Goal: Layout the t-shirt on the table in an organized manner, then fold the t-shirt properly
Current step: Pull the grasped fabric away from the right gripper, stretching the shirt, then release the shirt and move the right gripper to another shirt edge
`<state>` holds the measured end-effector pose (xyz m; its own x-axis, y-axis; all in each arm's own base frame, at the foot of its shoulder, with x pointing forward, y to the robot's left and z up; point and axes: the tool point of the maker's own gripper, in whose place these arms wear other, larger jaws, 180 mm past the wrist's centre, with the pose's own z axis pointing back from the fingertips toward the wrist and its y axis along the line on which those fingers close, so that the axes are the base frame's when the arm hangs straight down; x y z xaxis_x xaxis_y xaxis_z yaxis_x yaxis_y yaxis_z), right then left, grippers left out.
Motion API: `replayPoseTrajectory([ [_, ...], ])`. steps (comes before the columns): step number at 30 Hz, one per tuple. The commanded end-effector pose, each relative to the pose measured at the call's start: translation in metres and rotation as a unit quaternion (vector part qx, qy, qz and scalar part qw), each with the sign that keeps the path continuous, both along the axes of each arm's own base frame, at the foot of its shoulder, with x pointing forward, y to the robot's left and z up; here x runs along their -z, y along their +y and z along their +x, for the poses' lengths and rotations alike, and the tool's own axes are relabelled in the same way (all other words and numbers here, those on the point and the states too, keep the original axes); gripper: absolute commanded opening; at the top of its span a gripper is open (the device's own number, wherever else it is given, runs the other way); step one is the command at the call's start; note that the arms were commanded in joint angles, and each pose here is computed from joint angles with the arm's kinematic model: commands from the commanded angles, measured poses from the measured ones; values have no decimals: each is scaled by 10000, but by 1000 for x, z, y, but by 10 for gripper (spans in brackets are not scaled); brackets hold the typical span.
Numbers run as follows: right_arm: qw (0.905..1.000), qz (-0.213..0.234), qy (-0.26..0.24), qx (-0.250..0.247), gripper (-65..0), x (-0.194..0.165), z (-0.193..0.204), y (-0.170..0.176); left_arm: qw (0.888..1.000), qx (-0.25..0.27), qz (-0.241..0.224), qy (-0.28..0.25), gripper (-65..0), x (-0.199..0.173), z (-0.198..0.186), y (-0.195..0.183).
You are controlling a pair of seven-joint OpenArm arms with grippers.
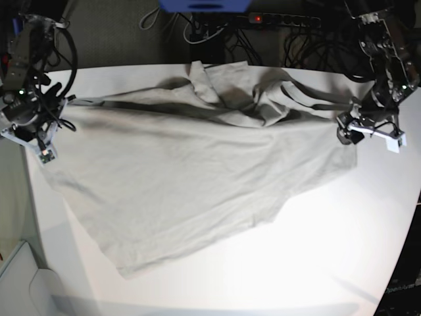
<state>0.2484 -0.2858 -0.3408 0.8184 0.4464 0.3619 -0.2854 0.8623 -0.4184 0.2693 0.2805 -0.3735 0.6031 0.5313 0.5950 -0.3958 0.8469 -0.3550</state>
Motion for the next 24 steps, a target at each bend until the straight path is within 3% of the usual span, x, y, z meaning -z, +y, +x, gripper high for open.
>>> replayPoseTrajectory([
  [1,9998,10,-162,-65,-446,-8,6,5,9990,-158,235,-360,-177,-25,6,17],
  [6,9992,336,-104,-208,-448,5,7,35,9930,-270,460,-1051,-178,-74,19,26],
  [9,9988,380,-78,-312,-448,7,9,43,9894,-147,87,-1440,-178,-90,48,12],
  [12,9986,386,-70,-357,-448,7,9,46,9902,174,-370,-1338,-191,-74,81,-23],
  [15,9988,371,-69,-318,-448,7,9,43,9927,380,-623,-962,-309,-46,106,-48],
  [20,9989,346,-60,-311,-448,7,7,42,9956,358,-784,-356,-642,-5,127,-62],
  [24,9990,301,39,-330,-448,11,-1,39,9980,133,-593,-176,-635,19,126,-52],
])
